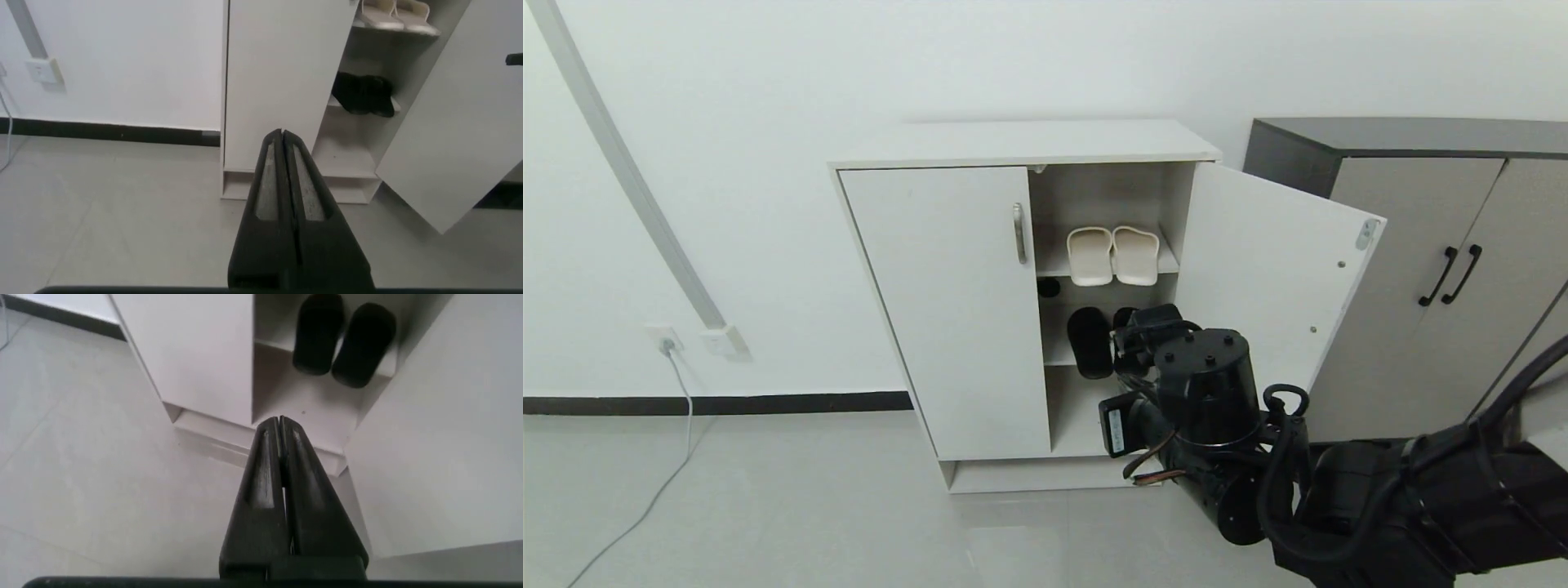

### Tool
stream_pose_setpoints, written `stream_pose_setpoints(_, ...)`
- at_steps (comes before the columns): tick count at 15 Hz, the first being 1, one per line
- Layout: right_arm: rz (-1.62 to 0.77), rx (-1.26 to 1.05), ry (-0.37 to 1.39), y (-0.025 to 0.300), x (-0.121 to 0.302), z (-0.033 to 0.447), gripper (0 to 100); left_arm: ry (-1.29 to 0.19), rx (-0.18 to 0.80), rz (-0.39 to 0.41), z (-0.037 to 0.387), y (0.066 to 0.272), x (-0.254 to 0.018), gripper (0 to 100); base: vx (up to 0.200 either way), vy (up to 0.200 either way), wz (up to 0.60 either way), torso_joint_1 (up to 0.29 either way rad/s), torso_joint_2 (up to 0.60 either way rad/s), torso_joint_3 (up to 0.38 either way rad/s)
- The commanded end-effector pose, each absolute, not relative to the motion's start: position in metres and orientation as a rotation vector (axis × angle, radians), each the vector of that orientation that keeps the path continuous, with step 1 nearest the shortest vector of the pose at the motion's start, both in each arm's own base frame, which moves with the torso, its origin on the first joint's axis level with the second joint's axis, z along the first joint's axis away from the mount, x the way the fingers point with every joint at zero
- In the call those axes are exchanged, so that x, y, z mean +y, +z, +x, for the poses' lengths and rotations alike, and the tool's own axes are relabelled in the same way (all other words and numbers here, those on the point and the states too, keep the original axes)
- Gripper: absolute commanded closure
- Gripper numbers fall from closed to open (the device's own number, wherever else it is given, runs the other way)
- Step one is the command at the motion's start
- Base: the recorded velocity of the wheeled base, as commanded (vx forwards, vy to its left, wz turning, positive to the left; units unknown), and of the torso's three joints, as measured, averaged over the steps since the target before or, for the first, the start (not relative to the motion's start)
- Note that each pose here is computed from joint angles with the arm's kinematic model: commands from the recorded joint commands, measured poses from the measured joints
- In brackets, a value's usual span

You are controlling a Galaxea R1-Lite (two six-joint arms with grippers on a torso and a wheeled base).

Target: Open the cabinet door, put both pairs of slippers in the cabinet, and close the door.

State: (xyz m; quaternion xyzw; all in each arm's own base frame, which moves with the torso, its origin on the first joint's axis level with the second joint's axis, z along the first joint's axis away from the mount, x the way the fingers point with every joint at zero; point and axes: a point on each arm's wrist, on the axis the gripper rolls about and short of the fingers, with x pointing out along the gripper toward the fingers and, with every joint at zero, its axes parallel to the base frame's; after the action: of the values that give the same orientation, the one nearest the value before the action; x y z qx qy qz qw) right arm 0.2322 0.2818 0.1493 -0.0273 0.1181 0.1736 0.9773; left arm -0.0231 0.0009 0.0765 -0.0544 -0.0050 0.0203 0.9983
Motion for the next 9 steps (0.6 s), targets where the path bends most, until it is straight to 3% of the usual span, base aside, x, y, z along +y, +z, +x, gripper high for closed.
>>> stream_pose_setpoints(1, -0.056, 0.24, 0.351, 0.1486, 0.2821, 0.2321, 100, 0.041, -0.008, -0.109, -0.0229, 0.0764, 0.0009, 100, 0.0, 0.0, 0.0, 0.144, -0.46, -0.33)
stream_pose_setpoints(9, -0.067, 0.254, 0.348, 0.1418, 0.2839, 0.2342, 100, 0.041, -0.008, -0.109, -0.0229, 0.0764, 0.0009, 100, 0.0, 0.0, 0.0, 0.158, -0.48, -0.321)
